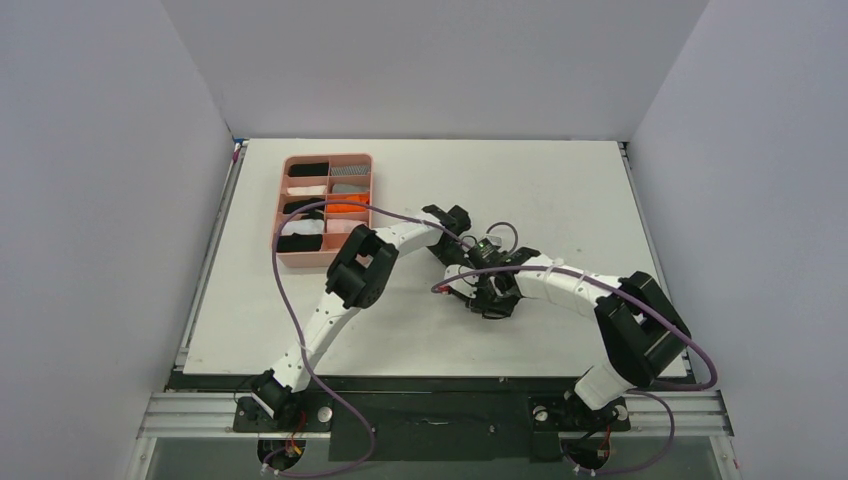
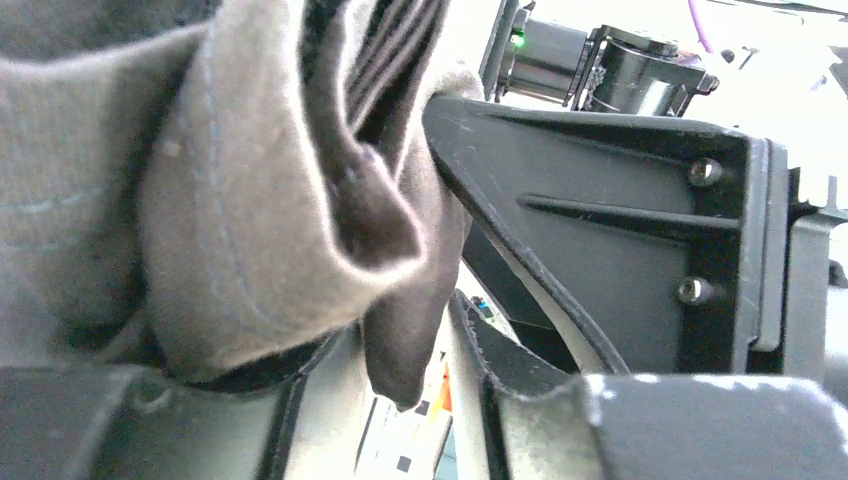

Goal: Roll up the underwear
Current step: Roll the underwear to the center of the board.

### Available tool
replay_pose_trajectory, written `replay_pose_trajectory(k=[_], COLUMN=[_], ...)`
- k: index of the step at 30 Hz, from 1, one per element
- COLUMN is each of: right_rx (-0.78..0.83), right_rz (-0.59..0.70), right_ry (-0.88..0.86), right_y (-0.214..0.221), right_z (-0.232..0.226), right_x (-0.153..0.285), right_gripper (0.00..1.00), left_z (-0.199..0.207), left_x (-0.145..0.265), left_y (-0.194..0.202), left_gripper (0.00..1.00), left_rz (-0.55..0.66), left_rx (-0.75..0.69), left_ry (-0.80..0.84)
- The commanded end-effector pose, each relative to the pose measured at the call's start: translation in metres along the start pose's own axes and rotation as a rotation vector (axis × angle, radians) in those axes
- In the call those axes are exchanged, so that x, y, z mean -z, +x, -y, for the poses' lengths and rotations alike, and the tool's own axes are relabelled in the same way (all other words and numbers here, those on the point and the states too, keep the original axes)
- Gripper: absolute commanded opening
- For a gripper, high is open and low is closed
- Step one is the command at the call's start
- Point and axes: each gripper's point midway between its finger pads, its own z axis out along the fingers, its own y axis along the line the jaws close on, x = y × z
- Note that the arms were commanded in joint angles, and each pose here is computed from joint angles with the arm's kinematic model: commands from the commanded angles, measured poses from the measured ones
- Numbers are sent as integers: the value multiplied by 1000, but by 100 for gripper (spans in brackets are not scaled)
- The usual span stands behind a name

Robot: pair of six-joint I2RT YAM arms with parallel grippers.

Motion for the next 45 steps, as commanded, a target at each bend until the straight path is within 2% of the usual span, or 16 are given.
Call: replay_pose_trajectory(k=[1,6,10,21,28,29,34,42,45], right_rx=[-51,-77,-105,-159,-219,-230,-262,-271,-274], right_rz=[7,24,32,64,109,102,132,139,153], right_ry=[-220,-288,-342,-467,-593,-620,-737,-945,-1026], right_y=[8,9,11,15,11,15,12,11,9], right_z=[-44,-52,-53,-57,-46,-47,-40,-37,-35], right_x=[-5,1,1,5,10,10,13,16,23], right_gripper=[0,0,0,0,0,0,0,0,0], left_z=[-40,-30,-23,-20,-6,-12,9,18,24], left_x=[9,27,45,84,99,99,119,130,135], left_y=[-2,-9,-14,-18,-12,-5,-7,8,10], left_gripper=[34,48,55,60,60,60,70,74,76], left_rz=[15,57,99,179,232,238,367,439,467], left_rx=[-9,-29,-40,-60,-158,-121,-234,-317,-392], left_ry=[-152,-144,-137,-159,-157,-148,-166,-196,-237])
